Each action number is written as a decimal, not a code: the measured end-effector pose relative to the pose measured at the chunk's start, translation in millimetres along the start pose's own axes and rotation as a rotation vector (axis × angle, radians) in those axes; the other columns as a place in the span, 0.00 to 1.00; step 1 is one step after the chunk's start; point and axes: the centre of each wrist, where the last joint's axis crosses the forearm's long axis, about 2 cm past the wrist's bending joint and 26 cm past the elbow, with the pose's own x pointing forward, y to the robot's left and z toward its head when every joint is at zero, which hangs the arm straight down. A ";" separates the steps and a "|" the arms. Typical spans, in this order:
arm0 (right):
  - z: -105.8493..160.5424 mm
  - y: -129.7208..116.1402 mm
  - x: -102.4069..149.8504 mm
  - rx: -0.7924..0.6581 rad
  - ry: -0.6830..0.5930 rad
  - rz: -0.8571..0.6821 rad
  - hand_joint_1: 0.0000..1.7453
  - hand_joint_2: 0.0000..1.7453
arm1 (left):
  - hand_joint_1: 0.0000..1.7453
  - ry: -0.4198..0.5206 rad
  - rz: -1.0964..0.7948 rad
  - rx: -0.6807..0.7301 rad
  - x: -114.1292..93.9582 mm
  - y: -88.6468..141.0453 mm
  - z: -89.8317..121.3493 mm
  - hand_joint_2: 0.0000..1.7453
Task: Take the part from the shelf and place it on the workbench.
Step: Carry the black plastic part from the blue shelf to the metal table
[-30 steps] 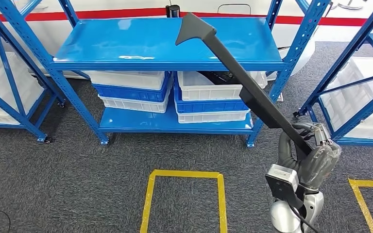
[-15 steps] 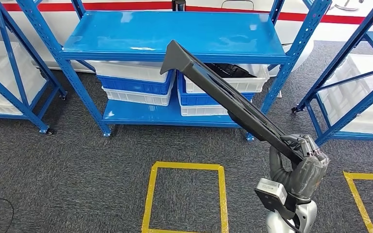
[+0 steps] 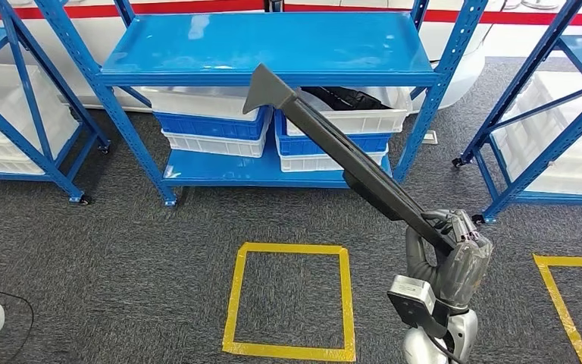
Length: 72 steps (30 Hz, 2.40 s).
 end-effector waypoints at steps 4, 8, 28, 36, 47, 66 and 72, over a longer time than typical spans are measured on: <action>-1.3 1.5 1.3 0.002 -0.006 0.000 1.00 1.00 | 0.00 -0.010 0.004 0.003 0.8 -0.4 0.0 1.00; -1.5 1.4 1.6 0.025 -0.034 0.040 1.00 1.00 | 0.00 -0.029 0.018 0.009 1.8 -2.3 0.4 1.00; -13.0 -15.1 -15.8 -0.011 0.009 0.056 1.00 1.00 | 0.00 -0.007 0.033 0.005 -0.2 -3.8 1.2 1.00; -17.5 -20.8 -30.2 -0.026 0.011 0.058 1.00 1.00 | 0.00 -0.011 0.011 -0.003 0.1 -3.6 1.1 1.00; -19.2 -24.5 -41.2 -0.023 0.009 0.077 1.00 1.00 | 0.00 -0.022 0.000 -0.004 2.4 -3.6 0.6 1.00; -30.6 -20.4 -44.7 -0.032 0.002 0.069 1.00 1.00 | 0.00 -0.042 0.004 0.004 4.5 -0.8 -0.7 1.00; -32.0 -19.5 -46.1 -0.036 0.009 0.058 1.00 1.00 | 0.00 -0.048 0.005 0.001 5.8 -1.4 -0.7 1.00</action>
